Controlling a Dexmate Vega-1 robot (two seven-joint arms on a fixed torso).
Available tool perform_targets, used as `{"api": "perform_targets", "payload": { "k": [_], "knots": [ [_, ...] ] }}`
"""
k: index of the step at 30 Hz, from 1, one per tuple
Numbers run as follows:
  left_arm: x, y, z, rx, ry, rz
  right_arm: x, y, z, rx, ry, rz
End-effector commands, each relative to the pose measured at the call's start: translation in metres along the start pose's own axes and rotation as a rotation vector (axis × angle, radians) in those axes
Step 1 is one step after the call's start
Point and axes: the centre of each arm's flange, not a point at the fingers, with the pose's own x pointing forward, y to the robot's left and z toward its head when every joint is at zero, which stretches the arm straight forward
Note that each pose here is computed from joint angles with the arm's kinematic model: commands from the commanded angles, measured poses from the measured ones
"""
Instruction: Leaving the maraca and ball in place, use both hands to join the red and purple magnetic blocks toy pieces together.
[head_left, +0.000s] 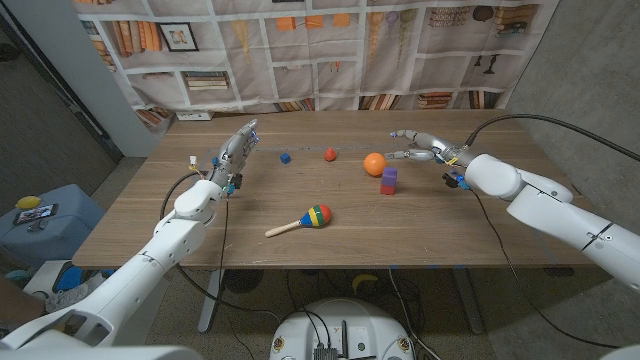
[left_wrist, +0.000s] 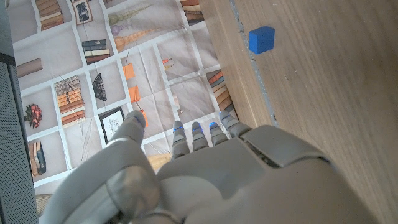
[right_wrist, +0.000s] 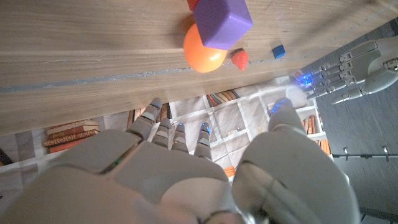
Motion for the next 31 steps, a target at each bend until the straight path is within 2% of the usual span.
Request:
{"api": "perform_targets", "payload": {
  "k": [1, 8, 14, 25, 28, 31],
  "knots": [
    [-0.002, -0.003, -0.007, -0.010, -0.016, 0.028, 0.004, 0.002, -0.018, 0.218, -0.044, -0.108],
    [-0.007, -0.008, -0.010, -0.026, -0.031, 0.054, 0.008, 0.004, -0.027, 0.300, -0.051, -0.160],
    [-0.010, -0.006, -0.010, -0.024, -0.034, 0.063, 0.010, 0.008, -0.037, 0.378, -0.058, -0.194],
    [-0.003, -0.010, -0.015, -0.059, -0.045, 0.066, 0.016, 0.019, -0.053, 0.540, -0.087, -0.263],
    [-0.003, -0.008, -0.015, -0.062, -0.044, 0.062, 0.019, 0.024, -0.058, 0.609, -0.117, -0.281],
    [-0.003, -0.007, -0.017, -0.060, -0.032, 0.059, 0.020, 0.026, -0.061, 0.632, -0.114, -0.288]
  ]
}}
